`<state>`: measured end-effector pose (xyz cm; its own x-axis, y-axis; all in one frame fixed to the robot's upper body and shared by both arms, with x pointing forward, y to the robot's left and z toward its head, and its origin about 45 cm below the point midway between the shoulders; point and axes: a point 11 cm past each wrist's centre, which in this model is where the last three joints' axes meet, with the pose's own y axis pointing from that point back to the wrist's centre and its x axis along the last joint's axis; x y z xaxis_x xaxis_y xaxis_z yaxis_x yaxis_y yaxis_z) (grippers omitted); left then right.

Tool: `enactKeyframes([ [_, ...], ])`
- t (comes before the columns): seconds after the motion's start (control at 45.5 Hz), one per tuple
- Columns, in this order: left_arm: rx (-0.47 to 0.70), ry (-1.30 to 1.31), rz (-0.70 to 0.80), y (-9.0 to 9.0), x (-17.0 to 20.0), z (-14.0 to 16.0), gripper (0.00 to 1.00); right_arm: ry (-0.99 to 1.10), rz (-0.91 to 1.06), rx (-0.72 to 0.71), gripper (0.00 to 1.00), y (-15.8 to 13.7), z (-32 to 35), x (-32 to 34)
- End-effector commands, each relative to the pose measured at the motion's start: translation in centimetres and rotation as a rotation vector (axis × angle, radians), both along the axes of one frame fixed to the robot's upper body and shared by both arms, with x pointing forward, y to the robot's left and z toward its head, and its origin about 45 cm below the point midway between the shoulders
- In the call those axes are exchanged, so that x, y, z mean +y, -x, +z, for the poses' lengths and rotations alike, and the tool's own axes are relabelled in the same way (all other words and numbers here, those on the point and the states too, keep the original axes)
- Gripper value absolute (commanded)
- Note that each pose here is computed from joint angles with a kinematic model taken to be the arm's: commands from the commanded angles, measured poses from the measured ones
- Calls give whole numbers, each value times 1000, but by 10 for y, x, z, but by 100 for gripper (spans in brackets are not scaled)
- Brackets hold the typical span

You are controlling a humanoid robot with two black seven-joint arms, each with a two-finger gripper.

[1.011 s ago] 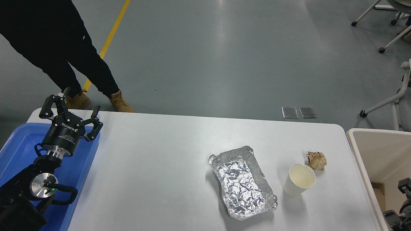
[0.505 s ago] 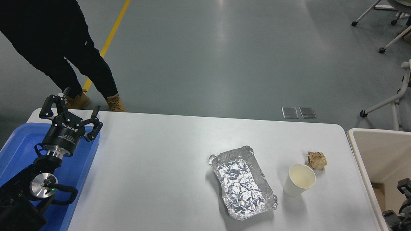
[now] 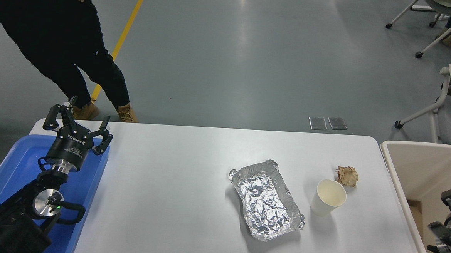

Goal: Pick up paper cup place in dustbin

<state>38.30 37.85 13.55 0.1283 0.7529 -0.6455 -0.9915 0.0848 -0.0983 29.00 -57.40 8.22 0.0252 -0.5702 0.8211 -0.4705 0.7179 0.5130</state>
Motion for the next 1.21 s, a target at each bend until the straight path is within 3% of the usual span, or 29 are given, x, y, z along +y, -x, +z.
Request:
enactKeyframes([
  [0.0, 0, 0, 0, 0, 0, 0, 98, -75, 31, -88, 100, -42, 83, -11],
  [0.286, 0, 0, 0, 0, 0, 0, 98, 110, 290, 10, 100, -105, 187, 13],
  [0.484, -1, 1, -3, 0, 0, 0, 98, 35, 498, 76, 100, -156, 237, 82],
  [0.615, -1, 2, -4, 0, 0, 0, 98, -51, 641, 176, 100, -169, 262, 135],
  [0.879, -1, 1, -3, 0, 0, 0, 98, -217, 876, 391, 100, -157, 294, 229],
  [1.187, -1, 1, -3, 0, 0, 0, 98, -318, 1001, 558, 100, -97, 300, 287],
])
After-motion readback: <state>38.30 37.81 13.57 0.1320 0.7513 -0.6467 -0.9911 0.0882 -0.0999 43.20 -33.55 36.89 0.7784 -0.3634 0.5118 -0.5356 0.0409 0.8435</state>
